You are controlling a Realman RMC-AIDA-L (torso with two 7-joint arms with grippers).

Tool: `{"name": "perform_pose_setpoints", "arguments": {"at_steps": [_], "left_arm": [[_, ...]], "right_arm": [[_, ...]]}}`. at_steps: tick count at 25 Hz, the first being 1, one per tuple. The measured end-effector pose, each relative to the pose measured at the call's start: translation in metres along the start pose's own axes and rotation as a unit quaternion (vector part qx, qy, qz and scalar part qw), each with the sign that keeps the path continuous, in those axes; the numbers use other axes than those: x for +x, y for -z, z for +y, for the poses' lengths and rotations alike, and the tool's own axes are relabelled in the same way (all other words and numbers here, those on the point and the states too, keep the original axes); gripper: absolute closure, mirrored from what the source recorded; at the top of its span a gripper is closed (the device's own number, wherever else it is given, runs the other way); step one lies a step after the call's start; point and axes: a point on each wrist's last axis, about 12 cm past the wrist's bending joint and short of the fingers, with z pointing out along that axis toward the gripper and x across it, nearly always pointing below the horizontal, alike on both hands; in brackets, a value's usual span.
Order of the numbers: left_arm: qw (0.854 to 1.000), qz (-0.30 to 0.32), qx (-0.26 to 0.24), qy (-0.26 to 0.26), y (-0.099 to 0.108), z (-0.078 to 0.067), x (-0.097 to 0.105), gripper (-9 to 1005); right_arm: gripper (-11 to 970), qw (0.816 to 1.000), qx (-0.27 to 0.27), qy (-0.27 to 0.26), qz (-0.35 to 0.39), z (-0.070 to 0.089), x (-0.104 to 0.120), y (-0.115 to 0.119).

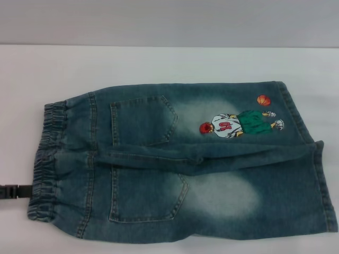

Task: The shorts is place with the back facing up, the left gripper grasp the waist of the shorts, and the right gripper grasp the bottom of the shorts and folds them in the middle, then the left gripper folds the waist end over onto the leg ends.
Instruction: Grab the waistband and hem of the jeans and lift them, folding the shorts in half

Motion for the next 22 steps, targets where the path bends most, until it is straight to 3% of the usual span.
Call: {"name": "perform_pose_setpoints", "arguments": {"at_steps": [10, 22], "left_arm": [[0.999, 0.027, -0.003, 0.022, -0.011, 0.002, 0.017, 166], [0.999, 0.026, -0.017, 0.023, -0.016, 0.004, 0.016, 166]], "right_arm": [[323, 1.000, -0.001, 0.001, 0.005, 0.000, 0.001, -0.001], [323, 1.000, -0.002, 0.003, 0.007, 0.000, 0.001, 0.000]]}}
